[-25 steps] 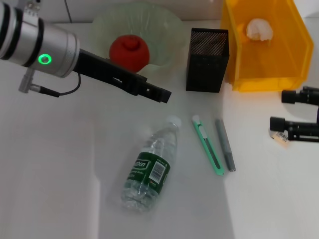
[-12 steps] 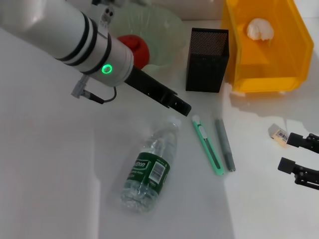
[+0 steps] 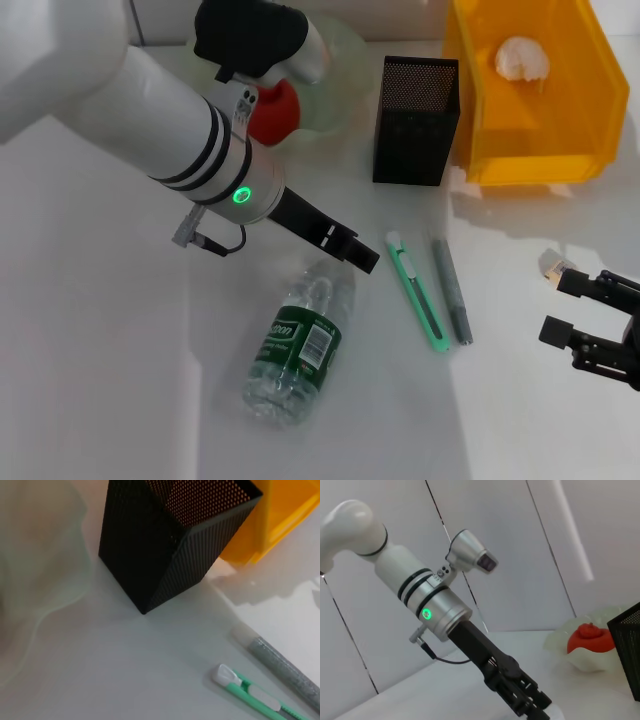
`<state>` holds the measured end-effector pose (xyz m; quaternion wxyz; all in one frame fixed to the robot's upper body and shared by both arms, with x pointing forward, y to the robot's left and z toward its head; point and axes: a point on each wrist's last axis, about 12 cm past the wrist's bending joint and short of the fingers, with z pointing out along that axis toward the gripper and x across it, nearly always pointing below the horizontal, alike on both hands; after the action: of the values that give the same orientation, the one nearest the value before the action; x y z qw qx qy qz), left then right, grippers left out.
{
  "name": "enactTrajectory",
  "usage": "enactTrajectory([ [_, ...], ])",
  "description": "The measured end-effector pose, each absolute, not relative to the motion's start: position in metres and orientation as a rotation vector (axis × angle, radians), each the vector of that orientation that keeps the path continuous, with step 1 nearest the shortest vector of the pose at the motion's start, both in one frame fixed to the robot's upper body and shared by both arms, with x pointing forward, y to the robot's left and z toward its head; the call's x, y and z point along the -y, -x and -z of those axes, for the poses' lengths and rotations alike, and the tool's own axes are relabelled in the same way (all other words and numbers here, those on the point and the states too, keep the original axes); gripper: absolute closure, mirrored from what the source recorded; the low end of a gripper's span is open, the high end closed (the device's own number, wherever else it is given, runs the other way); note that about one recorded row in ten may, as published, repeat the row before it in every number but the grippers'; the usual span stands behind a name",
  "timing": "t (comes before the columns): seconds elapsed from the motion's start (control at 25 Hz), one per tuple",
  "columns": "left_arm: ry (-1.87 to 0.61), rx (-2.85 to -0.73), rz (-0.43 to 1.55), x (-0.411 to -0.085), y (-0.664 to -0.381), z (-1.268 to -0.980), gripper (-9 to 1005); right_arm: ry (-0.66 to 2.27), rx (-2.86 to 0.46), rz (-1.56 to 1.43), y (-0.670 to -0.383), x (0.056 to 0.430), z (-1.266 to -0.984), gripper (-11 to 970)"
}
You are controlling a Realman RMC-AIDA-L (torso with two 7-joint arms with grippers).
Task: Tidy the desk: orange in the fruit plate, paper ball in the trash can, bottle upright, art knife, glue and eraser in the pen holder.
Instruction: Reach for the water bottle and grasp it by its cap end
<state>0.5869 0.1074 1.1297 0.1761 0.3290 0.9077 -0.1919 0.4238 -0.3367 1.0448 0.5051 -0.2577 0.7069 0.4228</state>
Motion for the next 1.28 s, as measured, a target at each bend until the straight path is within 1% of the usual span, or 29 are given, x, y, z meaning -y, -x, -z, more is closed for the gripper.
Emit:
enactTrajectory([
  [0.32,-0.907,-2.563,0.538,-0.107,-0.589,-1.125,165,0.612,-1.703,-1.034,-0.426,0.331,-1.043,183],
  [0.88,-0.929,-2.564,0.534,-0.102,-0.584,-1.116,167,0.580,-1.714,-1.043,-0.425,0.328,-1.038,184],
  [1.28,-0.922,-2.574,0.540,-0.102,-0.583,-1.113,251,0.577,-1.720,-1.042,-0.425,0.325,-1.036,184],
])
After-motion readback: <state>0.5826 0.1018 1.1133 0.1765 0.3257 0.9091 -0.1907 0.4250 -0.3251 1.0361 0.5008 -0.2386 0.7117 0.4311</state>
